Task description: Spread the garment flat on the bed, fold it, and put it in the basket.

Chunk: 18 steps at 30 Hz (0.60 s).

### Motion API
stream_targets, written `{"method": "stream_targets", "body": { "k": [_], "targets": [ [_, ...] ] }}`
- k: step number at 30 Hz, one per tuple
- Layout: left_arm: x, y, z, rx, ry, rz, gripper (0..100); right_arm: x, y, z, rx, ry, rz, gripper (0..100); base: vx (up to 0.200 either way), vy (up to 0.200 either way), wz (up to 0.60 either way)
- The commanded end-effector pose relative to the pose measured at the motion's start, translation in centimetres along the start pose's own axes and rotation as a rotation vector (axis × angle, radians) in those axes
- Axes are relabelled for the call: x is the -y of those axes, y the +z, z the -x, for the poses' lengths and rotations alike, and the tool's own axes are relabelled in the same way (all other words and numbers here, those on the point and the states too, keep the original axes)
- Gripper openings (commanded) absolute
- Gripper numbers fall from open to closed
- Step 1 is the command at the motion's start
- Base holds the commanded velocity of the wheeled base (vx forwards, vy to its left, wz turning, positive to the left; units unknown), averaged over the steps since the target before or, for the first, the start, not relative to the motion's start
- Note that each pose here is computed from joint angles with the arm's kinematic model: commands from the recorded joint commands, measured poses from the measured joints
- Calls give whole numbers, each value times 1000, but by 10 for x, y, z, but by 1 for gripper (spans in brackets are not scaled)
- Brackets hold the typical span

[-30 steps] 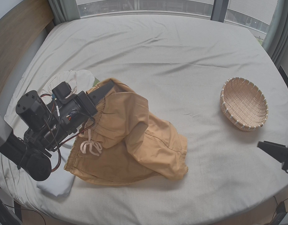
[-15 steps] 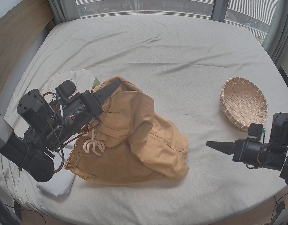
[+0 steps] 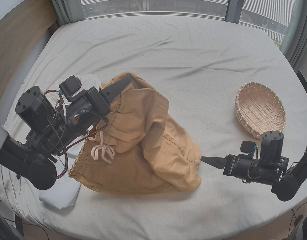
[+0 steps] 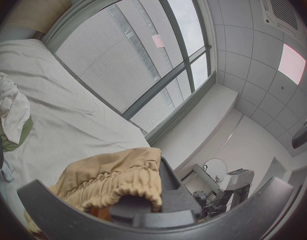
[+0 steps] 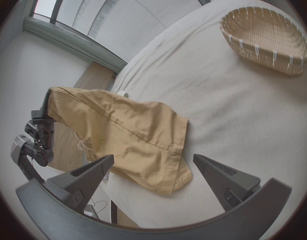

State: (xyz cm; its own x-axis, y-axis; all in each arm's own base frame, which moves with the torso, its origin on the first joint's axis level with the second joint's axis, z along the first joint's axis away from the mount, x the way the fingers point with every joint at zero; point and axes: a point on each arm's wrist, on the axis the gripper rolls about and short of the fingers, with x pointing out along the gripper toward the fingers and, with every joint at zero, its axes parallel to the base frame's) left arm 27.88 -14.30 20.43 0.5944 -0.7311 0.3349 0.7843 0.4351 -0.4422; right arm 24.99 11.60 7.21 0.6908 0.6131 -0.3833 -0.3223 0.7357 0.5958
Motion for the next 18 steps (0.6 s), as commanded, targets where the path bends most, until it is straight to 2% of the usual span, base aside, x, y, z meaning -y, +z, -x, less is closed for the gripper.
{"method": "stream_targets", "body": {
  "k": [1, 6, 8, 13, 18],
  "targets": [
    [1, 2, 0, 7, -3, -4, 0, 18, -17, -22, -74, -57, -44, 100, 0, 0, 0],
    [0, 1, 1, 4, 5, -5, 0, 24, -22, -36, -56, -42, -92, 100, 0, 0, 0],
    [-1, 1, 2, 4, 12, -6, 0, 23, -25, -46, -27, -2, -109, 100, 0, 0, 0],
    [-2, 0, 5, -1, 18, -22, 0, 23, -39, -65, -32, 34, -103, 100, 0, 0, 0],
    [-5, 2, 7, 2, 31, -36, 0, 22, -35, -75, -15, 55, -102, 100, 0, 0, 0]
  ]
}}
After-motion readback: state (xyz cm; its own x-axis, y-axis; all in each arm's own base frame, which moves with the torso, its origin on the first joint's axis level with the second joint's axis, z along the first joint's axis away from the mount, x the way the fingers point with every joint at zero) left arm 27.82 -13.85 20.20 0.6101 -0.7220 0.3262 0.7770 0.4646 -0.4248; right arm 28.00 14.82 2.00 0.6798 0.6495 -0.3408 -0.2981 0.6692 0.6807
